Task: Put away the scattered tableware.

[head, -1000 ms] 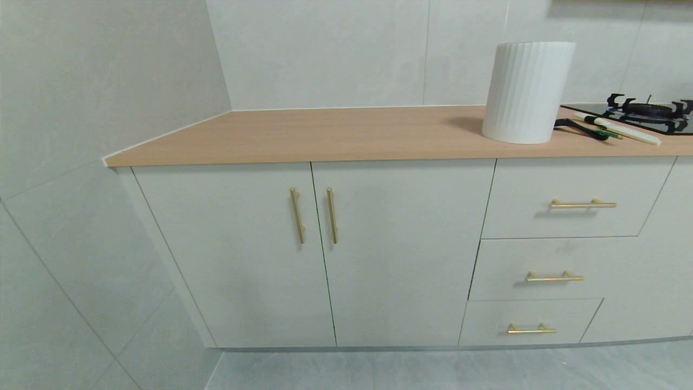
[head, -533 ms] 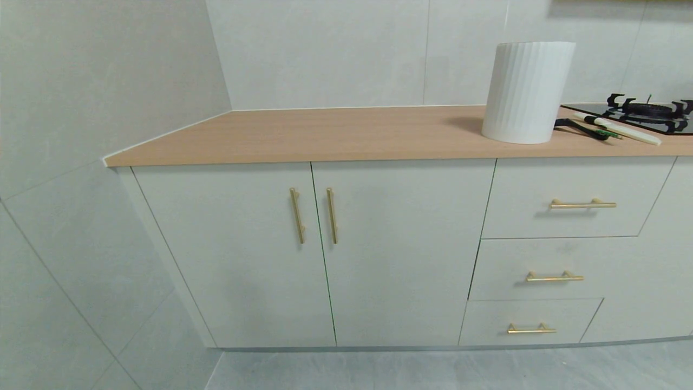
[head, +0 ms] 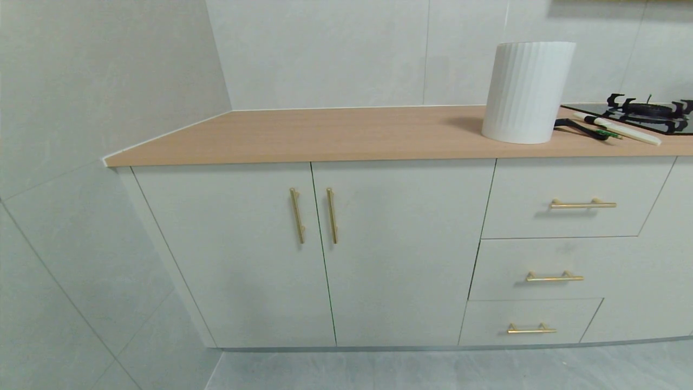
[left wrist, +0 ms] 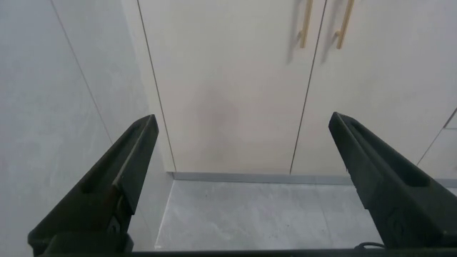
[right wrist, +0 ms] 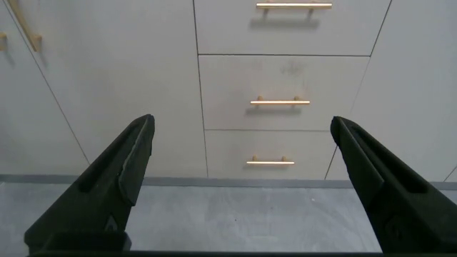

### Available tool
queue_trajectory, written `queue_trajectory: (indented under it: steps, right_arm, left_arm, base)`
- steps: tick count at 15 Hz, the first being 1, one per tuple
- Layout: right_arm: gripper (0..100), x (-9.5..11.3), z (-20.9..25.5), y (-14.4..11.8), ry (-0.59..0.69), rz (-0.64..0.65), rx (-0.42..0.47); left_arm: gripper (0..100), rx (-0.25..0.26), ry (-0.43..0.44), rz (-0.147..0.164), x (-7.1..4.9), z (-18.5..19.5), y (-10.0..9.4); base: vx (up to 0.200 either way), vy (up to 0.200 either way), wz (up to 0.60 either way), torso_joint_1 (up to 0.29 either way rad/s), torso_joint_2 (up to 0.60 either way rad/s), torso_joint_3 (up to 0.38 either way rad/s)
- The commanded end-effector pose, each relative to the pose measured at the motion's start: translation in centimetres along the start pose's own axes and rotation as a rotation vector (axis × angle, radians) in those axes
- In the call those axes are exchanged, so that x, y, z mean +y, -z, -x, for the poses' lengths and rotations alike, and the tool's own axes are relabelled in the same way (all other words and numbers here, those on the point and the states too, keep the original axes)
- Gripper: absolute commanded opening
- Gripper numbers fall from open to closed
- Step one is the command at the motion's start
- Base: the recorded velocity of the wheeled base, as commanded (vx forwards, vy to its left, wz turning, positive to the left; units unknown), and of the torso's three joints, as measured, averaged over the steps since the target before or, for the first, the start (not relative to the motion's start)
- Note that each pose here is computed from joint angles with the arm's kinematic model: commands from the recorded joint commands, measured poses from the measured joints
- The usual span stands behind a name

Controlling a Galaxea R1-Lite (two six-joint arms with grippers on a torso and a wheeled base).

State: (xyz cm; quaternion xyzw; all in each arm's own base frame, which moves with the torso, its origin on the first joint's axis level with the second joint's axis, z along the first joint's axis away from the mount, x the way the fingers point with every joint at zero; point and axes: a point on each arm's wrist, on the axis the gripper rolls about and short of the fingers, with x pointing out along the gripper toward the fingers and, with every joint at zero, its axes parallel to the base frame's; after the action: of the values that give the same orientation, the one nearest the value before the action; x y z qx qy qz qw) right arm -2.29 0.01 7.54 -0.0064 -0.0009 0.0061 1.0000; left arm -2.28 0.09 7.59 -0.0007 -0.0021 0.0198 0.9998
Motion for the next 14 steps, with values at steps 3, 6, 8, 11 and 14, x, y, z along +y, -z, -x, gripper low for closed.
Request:
queue_trajectory:
  steps: [3,6,8,11,14]
  right_arm:
    - [100,0.0,-0.01,0.0,0.0,-0.001,0.002]
    - [100,0.0,-0.01,0.0,-0.002,-0.007,0.002]
    - [100,0.0,-0.01,0.0,-0.002,-0.011,0.002]
    - [100,0.0,-0.01,0.0,0.0,-0.011,0.002]
    - [100,0.0,-0.01,0.0,0.0,-0.013,0.002]
  left_arm:
    - [100,0.0,0.0,0.0,0.0,0.0,0.0]
    - [100,0.0,0.001,-0.001,0.0,0.0,0.0]
    - [100,0.0,0.001,-0.006,0.0,0.0,0.0]
    - [100,0.0,0.003,-0.006,-0.01,0.0,0.0]
    - [100,0.0,0.003,-0.006,-0.01,0.0,0.0]
  base:
    - [0.0,0.0,0.0,0.0,0.0,0.0]
    - [0.0,0.0,0.0,0.0,0.0,0.0]
    - [0.0,-0.2,0.0,0.002,0.0,0.007]
    - [0.0,-0.2,0.0,0.004,0.0,0.002]
    - [0.0,-0.2,0.0,-0.002,0.0,-0.001]
